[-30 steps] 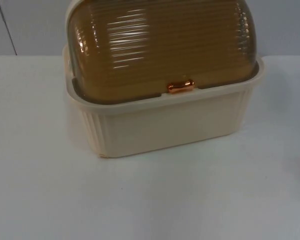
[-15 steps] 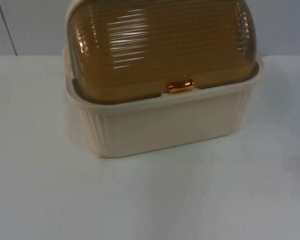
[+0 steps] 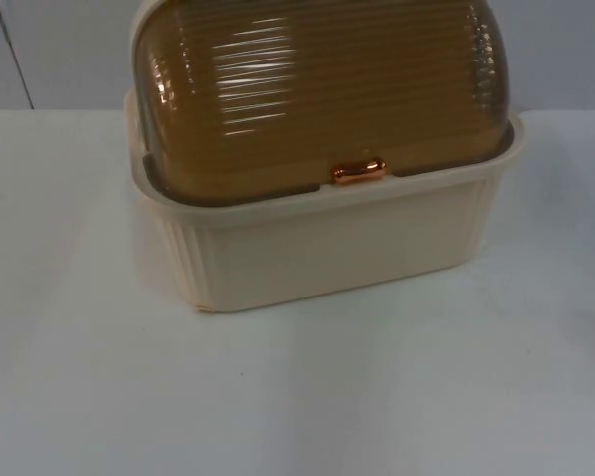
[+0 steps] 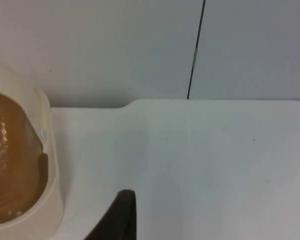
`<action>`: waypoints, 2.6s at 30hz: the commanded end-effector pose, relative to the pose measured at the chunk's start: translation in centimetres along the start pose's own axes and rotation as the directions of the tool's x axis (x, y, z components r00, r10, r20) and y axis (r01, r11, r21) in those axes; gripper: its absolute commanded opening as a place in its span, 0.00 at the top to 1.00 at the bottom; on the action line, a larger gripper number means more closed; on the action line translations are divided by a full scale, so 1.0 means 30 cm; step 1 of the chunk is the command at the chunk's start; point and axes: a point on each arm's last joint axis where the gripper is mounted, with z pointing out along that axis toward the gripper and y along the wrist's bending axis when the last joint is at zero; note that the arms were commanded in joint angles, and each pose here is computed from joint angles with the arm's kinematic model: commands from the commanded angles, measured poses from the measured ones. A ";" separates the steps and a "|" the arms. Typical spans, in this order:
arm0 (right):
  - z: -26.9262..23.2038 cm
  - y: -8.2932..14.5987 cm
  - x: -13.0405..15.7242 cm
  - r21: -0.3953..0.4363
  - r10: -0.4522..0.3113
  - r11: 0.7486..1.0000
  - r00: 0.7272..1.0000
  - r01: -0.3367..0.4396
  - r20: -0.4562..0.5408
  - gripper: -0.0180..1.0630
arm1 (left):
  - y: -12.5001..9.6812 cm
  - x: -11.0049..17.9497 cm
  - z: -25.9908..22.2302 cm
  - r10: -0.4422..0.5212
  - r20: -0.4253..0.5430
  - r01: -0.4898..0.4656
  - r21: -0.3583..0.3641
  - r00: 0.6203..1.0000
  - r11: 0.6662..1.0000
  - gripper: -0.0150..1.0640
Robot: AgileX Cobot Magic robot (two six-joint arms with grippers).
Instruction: Open the box lid with the left hand, place the block into the box with the right hand, then close the box lid with the left hand.
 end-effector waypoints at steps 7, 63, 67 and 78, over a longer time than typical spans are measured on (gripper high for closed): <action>-0.004 -0.006 0.004 0.012 -0.003 1.000 1.000 0.003 -0.018 0.02 | -0.155 0.060 0.127 0.214 -0.122 -0.193 0.164 0.969 0.967 0.03; -0.006 -0.016 0.004 0.044 -0.053 0.998 0.998 0.054 -0.021 0.02 | -0.607 0.449 0.567 0.979 0.015 -0.979 -0.013 0.203 0.203 0.16; -0.006 -0.016 0.004 0.044 -0.053 0.998 0.998 0.054 -0.021 0.02 | -0.599 0.477 0.596 0.983 -0.013 -0.983 0.000 0.185 0.185 0.45; -0.006 -0.016 0.004 0.044 -0.053 0.998 0.998 0.054 -0.021 0.02 | -0.548 0.447 0.615 0.954 -0.061 -0.956 -0.050 0.293 0.290 0.99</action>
